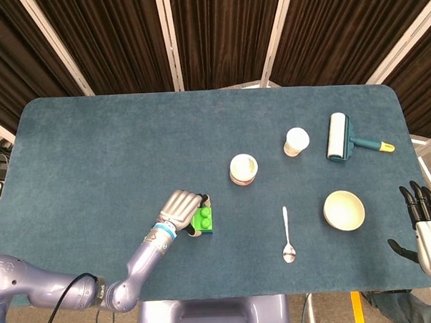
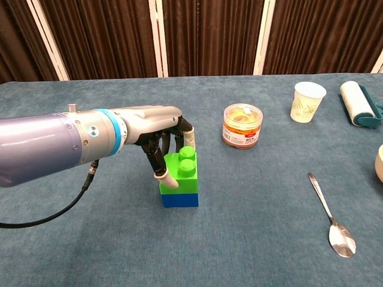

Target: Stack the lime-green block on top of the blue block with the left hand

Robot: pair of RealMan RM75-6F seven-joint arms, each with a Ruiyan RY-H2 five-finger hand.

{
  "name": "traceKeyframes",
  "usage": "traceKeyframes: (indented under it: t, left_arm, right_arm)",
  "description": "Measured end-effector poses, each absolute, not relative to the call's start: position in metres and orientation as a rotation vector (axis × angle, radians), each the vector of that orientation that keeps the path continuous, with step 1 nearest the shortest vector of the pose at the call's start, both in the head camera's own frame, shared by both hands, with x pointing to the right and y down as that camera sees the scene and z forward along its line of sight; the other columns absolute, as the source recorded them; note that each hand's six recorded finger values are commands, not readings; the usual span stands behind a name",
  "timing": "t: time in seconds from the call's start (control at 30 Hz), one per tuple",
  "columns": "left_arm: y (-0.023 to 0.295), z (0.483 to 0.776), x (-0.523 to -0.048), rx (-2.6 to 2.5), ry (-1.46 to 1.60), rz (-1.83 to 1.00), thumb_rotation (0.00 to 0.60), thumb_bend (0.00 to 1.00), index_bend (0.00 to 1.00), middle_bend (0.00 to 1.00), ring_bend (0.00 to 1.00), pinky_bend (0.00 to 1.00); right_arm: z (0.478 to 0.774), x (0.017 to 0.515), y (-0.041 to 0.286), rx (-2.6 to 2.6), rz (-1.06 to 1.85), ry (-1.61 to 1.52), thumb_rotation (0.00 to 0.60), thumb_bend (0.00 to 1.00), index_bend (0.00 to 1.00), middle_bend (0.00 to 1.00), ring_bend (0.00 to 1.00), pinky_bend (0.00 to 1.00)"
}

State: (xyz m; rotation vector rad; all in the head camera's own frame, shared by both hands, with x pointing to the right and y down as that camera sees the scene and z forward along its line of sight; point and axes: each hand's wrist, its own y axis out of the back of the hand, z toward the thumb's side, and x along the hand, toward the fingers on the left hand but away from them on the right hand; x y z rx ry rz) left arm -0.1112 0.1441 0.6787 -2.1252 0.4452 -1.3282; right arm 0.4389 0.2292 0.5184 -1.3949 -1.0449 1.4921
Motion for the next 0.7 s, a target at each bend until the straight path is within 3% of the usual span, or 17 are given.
traceKeyframes:
  t: [0.17,0.23,0.3,0.37,0.47,0.7]
  left_arm:
    - [0.144,0.679,-0.111,-2.123,0.446,-1.329,0.6,0.15,0.35,0.44,0.41,0.39]
    - [0.143,0.679,-0.111,-2.118,0.449,-1.33,0.6,0.14,0.23,0.31,0.31,0.32]
    - [0.143,0.678,-0.111,-2.122,0.451,-1.324,0.6,0.1,0.07,0.13,0.13,0.19]
    - [0.143,0.676,-0.111,-2.133,0.449,-1.316,0.6,0.06,0.0,0.02,0.02,0.08]
    - [0.141,0.672,-0.114,-2.149,0.45,-1.294,0.6,0.02,0.0,0.0,0.0,0.0]
    - [0.128,0.653,-0.129,-2.15,0.506,-1.247,0.6,0.02,0.0,0.0,0.0,0.0]
  right_arm:
    - [0.518,0.439,0.229,-1.396,1.493,-1.046,0.6,0.0,0.0,0.0,0.0,0.0]
    - [0.518,0.439,0.229,-1.396,1.493,-1.047,0.6,0.0,0.0,0.0,0.0,0.0]
    - [0.518,0.439,0.229,-1.397,1.493,-1.048,0.6,0.0,0.0,0.0,0.0,0.0]
    - [0.518,0.44,0.229,-1.396,1.492,-1.049,0.6,0.0,0.0,0.0,0.0,0.0]
    - [0.517,0.439,0.23,-1.397,1.492,-1.048,0.6,0.0,0.0,0.0,0.0,0.0]
    - [0.517,0.439,0.23,-1.402,1.491,-1.051,0.6,0.0,0.0,0.0,0.0,0.0]
